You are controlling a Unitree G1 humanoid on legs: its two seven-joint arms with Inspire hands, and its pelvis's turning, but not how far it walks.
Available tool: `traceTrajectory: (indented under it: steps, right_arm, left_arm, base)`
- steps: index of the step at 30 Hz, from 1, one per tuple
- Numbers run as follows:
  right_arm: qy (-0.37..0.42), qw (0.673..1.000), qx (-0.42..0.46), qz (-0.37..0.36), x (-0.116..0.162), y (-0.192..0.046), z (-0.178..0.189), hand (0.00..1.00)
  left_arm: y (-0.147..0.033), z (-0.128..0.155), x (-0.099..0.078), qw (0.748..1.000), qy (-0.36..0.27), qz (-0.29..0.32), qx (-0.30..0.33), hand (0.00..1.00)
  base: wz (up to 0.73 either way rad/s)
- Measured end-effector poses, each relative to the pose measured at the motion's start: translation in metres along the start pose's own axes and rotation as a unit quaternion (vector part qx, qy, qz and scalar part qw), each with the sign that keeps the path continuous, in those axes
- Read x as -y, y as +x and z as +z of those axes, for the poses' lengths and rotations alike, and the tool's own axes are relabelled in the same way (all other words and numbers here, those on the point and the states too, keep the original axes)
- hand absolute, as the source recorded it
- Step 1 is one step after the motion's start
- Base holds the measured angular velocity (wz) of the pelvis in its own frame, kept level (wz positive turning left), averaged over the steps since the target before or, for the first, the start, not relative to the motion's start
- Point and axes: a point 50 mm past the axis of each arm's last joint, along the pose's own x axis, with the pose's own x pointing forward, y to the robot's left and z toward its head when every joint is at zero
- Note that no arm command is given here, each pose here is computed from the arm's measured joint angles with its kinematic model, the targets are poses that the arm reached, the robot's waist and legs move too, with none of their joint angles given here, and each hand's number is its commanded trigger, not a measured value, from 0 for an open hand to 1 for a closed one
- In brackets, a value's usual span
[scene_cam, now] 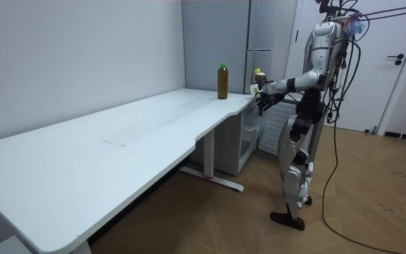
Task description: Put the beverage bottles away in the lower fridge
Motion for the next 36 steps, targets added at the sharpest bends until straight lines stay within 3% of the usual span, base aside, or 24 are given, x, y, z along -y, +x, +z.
traceTrajectory:
  steps: [1, 28, 29, 30, 31, 36]
  right_arm:
    - [0.0, 1.0, 0.0, 0.0, 0.0, 0.0, 0.0, 1.0]
    - [0.02, 0.999, -0.007, -0.034, 0.0, 0.003, -0.005, 1.0]
    - [0.02, 0.999, -0.007, -0.033, 0.0, 0.003, -0.005, 1.0]
    - [0.021, 0.999, -0.007, -0.033, 0.0, 0.003, -0.005, 1.0]
    - [0.021, 0.999, -0.007, -0.033, 0.0, 0.003, -0.005, 1.0]
    - [0.023, 0.999, -0.007, -0.035, 0.0, 0.004, -0.006, 1.0]
  left_arm:
    - [0.0, 0.0, 0.0, 1.0, 0.0, 0.0, 0.0, 1.0]
    - [0.004, -0.003, 0.011, 0.999, -0.006, -0.032, 0.003, 1.0]
    - [0.004, -0.002, 0.011, 0.999, -0.006, -0.034, 0.003, 0.92]
    - [0.004, -0.002, 0.012, 0.999, -0.007, -0.035, 0.003, 0.65]
    - [0.005, -0.002, 0.012, 0.999, -0.007, -0.036, 0.003, 0.01]
    - [0.005, -0.002, 0.013, 0.999, -0.008, -0.04, 0.005, 0.0]
  base:
    - [0.0]
    - [0.0]
    - [0.0]
    - [0.0]
    - [0.0]
    - [0.0]
